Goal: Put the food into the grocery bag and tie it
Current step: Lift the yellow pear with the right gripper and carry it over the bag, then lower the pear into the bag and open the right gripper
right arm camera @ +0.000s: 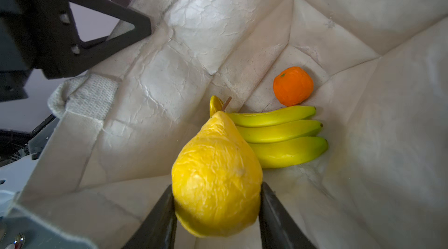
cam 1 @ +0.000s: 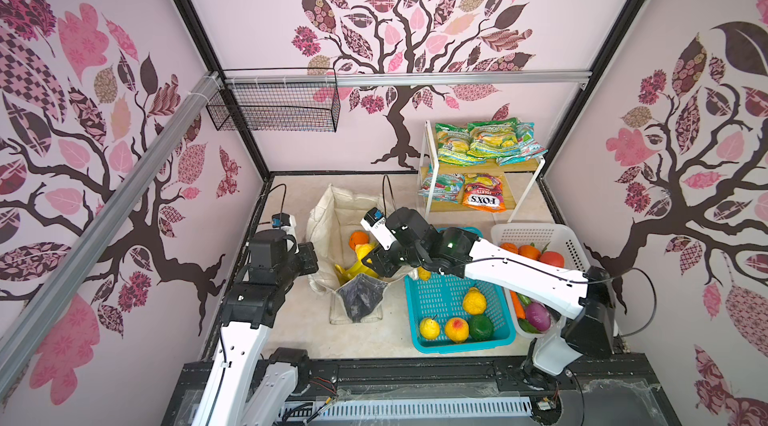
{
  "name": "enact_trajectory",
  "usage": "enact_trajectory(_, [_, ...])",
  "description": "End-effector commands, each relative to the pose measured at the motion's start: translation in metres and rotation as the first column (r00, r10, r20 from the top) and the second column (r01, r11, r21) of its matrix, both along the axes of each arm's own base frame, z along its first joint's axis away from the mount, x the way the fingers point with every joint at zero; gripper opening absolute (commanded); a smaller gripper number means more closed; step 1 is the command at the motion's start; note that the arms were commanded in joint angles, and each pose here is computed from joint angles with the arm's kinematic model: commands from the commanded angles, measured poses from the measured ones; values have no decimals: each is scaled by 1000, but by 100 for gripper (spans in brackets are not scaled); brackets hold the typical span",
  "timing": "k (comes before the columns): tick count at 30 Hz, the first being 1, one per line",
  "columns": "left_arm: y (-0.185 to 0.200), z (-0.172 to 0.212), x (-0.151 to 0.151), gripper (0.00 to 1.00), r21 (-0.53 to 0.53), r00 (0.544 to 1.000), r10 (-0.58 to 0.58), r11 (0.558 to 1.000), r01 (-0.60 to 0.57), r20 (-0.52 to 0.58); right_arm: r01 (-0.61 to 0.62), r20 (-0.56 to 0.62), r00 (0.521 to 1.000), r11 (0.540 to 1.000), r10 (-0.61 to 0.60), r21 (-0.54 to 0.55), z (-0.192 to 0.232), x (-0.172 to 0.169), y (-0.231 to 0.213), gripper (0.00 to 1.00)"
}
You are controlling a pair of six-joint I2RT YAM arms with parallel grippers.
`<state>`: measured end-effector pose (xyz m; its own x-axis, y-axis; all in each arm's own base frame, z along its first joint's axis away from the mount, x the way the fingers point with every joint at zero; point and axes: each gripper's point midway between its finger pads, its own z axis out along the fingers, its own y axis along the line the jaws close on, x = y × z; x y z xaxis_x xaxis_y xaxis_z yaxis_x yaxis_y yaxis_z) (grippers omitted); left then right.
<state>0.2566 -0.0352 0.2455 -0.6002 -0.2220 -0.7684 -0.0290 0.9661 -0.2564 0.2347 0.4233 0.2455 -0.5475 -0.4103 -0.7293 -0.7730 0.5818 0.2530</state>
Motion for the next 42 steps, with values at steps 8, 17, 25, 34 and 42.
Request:
enact_trajectory(8, [-3, -2, -1, 0, -7, 1000, -14, 1000, 14, 3, -135, -134, 982, 990, 130, -29, -49, 1, 44, 52])
enact_trajectory(17, [-3, 0, -1, 0, -10, 1000, -16, 1000, 16, 11, -90, -179, 982, 986, 64, -137, -106, 19, 54, 55])
enact_trajectory(25, [-1, 0, 0, 0, -4, 1000, -7, 1000, 7, 6, -23, -225, 974, 983, -19, -181, -136, 39, 56, 57])
enact_trajectory(34, [-2, -1, -1, 0, -5, 1000, -10, 1000, 10, 5, 45, -209, 973, 970, -96, -239, -160, 55, 53, 62])
enact_trajectory(42, [-2, -1, -1, 0, -5, 1000, -9, 1000, 9, 6, 63, -200, 974, 973, -109, -223, -152, 57, 53, 71])
